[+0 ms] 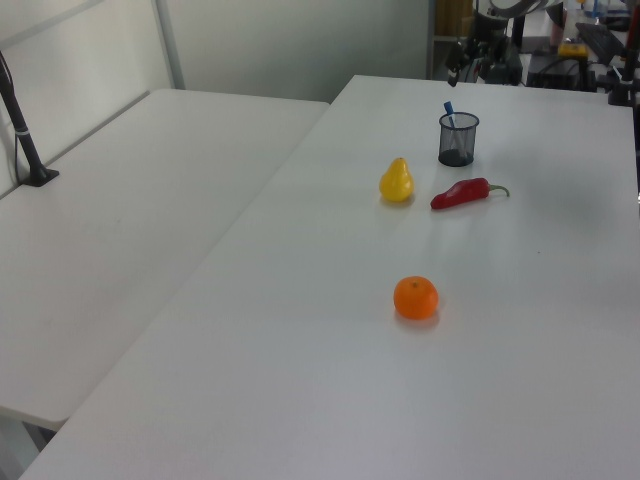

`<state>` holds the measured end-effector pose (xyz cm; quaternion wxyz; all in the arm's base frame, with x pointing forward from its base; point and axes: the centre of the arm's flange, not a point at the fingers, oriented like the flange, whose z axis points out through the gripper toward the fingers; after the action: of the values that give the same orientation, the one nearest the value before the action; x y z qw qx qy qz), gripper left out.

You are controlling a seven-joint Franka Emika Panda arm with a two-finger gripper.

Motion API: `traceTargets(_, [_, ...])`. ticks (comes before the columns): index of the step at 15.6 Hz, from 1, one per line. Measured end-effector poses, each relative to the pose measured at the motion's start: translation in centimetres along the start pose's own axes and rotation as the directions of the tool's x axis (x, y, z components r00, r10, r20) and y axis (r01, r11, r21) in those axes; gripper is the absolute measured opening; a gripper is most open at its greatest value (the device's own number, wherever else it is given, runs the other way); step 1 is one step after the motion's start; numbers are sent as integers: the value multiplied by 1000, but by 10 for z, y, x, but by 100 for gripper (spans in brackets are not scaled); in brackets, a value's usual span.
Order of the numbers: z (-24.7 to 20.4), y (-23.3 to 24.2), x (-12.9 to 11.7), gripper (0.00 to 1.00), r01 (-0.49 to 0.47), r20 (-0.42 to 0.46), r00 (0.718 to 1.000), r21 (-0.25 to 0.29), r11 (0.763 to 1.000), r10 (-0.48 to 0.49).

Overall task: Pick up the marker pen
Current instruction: 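Move the gripper over the black mesh pen cup toward the marker, then lower the gripper and close it on the blue-capped marker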

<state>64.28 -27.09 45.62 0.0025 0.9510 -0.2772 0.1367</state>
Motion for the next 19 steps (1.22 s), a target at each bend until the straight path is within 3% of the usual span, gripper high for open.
traceTargets(4, [20, -9, 0, 95, -11, -7, 1000, 0, 1000, 11])
traceTargets(5, [23, -12, 0, 89, -17, -8, 1000, -4, 1000, 17])
traceTargets(11, [44, -17, -4, 82, -39, 0, 999, -76, 996, 39])
traceTargets(13, [46, -18, -1, 65, -38, -32, 999, -68, 997, 36])
traceTargets(17, [47, -19, 2, 56, -37, -58, 998, -61, 997, 34])
traceTargets(19, [51, -18, 2, 39, -37, -54, 998, -62, 997, 33])
